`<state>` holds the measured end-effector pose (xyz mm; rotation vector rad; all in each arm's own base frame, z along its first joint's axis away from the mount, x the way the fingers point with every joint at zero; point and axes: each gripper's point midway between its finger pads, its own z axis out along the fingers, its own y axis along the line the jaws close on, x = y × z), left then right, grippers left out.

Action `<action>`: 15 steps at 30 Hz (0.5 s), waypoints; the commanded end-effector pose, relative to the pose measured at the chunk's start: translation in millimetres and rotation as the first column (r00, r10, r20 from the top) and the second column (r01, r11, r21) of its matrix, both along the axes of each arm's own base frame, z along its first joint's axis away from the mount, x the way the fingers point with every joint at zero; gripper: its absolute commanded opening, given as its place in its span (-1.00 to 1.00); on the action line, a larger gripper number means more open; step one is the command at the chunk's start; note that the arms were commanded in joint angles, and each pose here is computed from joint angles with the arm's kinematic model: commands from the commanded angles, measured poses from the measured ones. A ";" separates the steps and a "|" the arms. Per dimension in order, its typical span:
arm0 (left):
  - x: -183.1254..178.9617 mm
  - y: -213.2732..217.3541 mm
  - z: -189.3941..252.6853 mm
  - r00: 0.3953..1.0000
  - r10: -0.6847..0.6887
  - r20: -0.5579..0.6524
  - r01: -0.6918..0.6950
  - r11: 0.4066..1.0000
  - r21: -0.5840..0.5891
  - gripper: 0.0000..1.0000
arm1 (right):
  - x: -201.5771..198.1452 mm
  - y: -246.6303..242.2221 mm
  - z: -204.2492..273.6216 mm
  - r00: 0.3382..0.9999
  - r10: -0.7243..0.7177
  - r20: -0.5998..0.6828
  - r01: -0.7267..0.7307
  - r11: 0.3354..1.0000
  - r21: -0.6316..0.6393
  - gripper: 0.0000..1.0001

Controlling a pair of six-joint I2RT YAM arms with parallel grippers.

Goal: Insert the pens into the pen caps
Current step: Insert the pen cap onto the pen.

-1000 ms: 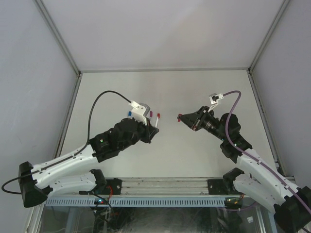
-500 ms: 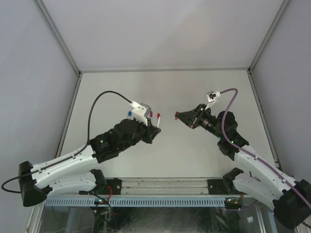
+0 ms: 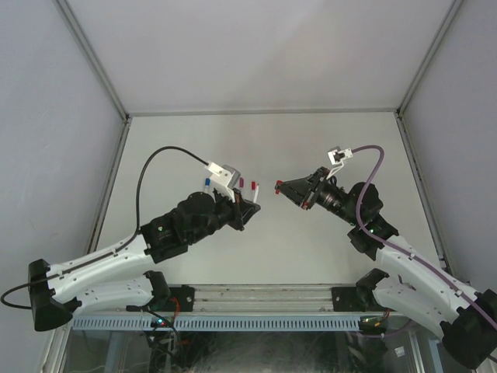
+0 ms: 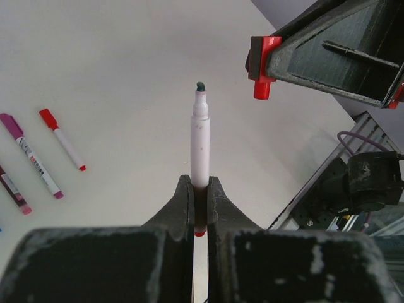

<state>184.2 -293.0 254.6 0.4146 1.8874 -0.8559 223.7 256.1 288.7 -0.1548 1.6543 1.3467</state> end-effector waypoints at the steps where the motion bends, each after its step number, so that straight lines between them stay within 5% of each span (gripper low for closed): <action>1: -9.7 -8.4 12.5 0.996 -0.069 0.056 0.072 0.995 -0.066 -1.00 | -12.2 -0.3 57.3 0.981 0.014 0.194 -0.029 0.997 0.076 -1.00; 15: -34.8 -22.3 29.8 0.967 -0.212 0.138 0.229 0.966 -0.117 -1.00 | -37.4 5.5 94.1 0.968 0.107 0.226 -0.157 0.963 0.219 -1.00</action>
